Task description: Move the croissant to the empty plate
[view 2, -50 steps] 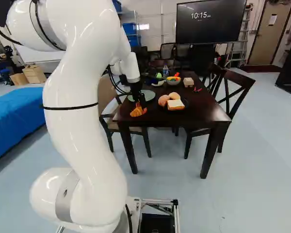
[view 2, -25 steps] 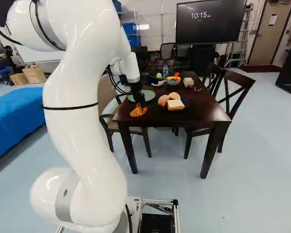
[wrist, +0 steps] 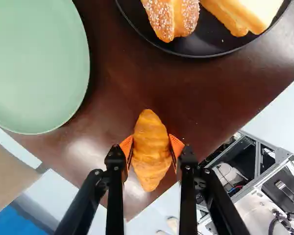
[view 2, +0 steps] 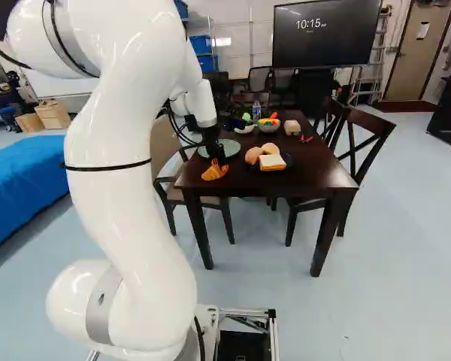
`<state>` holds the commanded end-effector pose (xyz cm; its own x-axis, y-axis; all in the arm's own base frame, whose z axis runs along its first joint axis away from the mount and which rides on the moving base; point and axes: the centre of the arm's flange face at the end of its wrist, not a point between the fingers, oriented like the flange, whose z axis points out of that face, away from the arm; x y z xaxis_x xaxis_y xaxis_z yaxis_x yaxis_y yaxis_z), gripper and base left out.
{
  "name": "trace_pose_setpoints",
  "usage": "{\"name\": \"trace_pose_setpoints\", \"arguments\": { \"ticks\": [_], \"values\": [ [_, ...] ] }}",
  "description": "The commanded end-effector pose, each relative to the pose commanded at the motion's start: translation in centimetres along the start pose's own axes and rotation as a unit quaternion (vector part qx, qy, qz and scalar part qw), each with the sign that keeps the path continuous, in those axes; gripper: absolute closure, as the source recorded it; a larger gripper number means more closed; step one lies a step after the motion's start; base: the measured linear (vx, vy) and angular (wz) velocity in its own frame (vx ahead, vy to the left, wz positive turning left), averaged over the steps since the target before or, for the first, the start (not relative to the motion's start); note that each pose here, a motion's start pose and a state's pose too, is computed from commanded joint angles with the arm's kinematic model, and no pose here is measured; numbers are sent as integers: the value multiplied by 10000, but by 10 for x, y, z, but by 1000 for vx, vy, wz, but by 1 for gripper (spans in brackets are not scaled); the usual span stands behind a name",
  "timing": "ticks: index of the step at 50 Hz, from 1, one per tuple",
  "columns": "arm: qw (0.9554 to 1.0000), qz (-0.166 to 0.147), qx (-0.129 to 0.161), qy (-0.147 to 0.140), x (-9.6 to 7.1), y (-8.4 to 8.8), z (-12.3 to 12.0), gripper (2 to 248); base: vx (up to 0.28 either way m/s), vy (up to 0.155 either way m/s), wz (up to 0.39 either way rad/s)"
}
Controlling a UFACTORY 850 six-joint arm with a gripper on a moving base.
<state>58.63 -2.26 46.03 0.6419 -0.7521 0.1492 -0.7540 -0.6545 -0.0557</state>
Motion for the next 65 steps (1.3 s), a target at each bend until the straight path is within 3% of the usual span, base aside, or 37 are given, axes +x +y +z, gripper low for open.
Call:
{"name": "trace_pose_setpoints", "arguments": {
  "ticks": [25, 65],
  "values": [
    [9999, -13, 72, 89, 8, -12, -34, 133, 0, 0, 0],
    [9996, -221, -31, 152, 20, -55, -88, 133, 0, 0, 0]
  ]
}}
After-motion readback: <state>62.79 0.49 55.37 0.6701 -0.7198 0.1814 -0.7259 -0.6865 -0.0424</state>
